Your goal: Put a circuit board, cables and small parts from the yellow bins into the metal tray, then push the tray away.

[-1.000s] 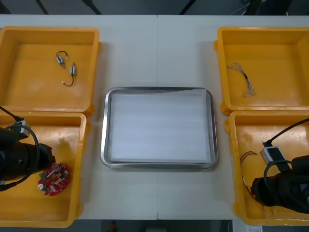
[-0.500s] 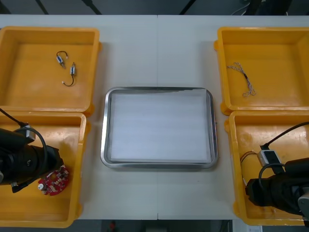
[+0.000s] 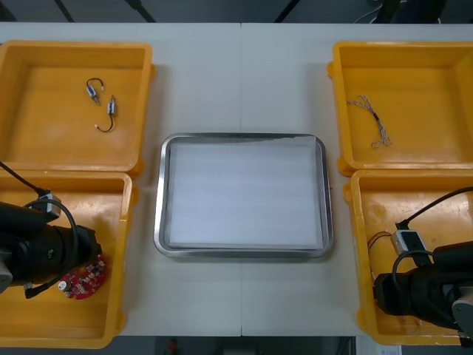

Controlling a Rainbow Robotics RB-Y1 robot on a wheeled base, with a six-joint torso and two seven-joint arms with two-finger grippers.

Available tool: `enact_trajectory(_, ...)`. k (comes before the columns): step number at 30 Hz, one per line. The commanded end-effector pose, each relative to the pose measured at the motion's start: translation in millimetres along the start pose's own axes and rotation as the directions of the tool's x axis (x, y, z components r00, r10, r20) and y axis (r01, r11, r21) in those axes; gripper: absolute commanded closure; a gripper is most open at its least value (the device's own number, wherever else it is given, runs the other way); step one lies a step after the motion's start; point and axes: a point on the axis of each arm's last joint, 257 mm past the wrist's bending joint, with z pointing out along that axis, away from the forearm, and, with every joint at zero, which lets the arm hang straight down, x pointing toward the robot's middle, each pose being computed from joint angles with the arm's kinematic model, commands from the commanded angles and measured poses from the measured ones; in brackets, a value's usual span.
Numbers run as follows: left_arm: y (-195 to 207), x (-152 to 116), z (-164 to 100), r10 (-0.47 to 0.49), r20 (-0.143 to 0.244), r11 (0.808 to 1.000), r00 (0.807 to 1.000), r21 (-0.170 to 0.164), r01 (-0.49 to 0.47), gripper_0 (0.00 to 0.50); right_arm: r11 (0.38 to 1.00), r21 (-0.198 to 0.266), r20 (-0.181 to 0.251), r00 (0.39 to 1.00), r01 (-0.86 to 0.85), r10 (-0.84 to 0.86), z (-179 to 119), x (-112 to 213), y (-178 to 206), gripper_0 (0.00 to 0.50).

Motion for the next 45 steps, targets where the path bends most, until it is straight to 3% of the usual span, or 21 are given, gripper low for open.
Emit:
enact_trajectory(1, -10, -1, 7, -0.009, 0.015, 1.000, 1.000, 0.023, 0.009, 0.000, 0.999, -0.025, -0.008, 0.999, -0.041, 0.041, 2, 6, 10, 0.000)
enact_trajectory(17, -6, 2, 16, -0.010, 0.013, 1.000, 1.000, 0.026, 0.009, 0.000, 0.998, -0.017, -0.003, 0.998, -0.069, 0.069, 12, 3, 0, 0.000)
enact_trajectory(20, -6, 2, 16, -0.009, 0.014, 1.000, 1.000, 0.026, 0.009, 0.143, 0.997, -0.015, -0.005, 0.998, -0.070, 0.070, 12, 4, -1, 0.000)
enact_trajectory(22, -6, 2, 16, -0.011, 0.013, 1.000, 1.000, 0.026, 0.011, 0.294, 0.997, -0.014, -0.007, 0.997, -0.071, 0.071, 13, 4, -1, 0.000)
enact_trajectory(23, -6, 2, 16, -0.011, 0.013, 1.000, 1.000, 0.026, 0.011, 0.345, 0.997, -0.014, -0.006, 0.997, -0.072, 0.072, 12, 4, -1, 0.000)
enact_trajectory(24, -6, 2, 16, -0.013, 0.013, 1.000, 1.000, 0.026, 0.013, 0.448, 0.997, -0.014, -0.006, 0.997, -0.072, 0.072, 12, 4, -1, 0.000)
enact_trajectory(25, -7, 1, 16, -0.012, 0.014, 1.000, 1.000, 0.027, 0.012, 0.470, 0.997, -0.014, -0.006, 0.997, -0.072, 0.072, 12, 4, -1, 0.072)
enact_trajectory(26, -7, 0, 15, -0.011, 0.016, 1.000, 1.000, 0.028, 0.010, 0.486, 0.997, -0.014, -0.006, 0.997, -0.073, 0.073, 12, 4, -1, 0.188)
enact_trajectory(27, -8, 1, 16, -0.010, 0.016, 1.000, 1.000, 0.030, 0.010, 0.494, 0.997, -0.014, -0.006, 0.997, -0.073, 0.073, 12, 4, -1, 0.251)
enact_trajectory(28, -7, 1, 16, -0.010, 0.016, 1.000, 1.000, 0.029, 0.009, 0.500, 0.997, -0.014, -0.006, 0.997, -0.073, 0.073, 12, 4, -1, 0.375)
enact_trajectory(29, -6, 0, 16, -0.008, 0.019, 1.000, 1.000, 0.026, 0.007, 0.500, 0.997, -0.014, -0.006, 0.997, -0.073, 0.073, 12, 4, -1, 0.442)
enact_trajectory(31, -7, 0, 15, -0.003, 0.021, 1.000, 1.000, 0.028, 0.003, 0.500, 0.997, -0.014, -0.006, 0.997, -0.075, 0.075, 12, 4, -1, 0.495)
enact_trajectory(37, -4, -4, 15, 0.014, 0.033, 1.000, 0.999, 0.020, -0.015, 0.500, 0.997, -0.005, 0.005, 0.997, -0.077, 0.077, 12, 0, -4, 0.500)
enact_trajectory(45, 10, -25, 3, 0.082, 0.074, 0.996, 0.994, -0.024, -0.080, 0.500, 0.997, 0.005, 0.021, 0.996, -0.083, 0.083, 5, -11, -13, 0.500)
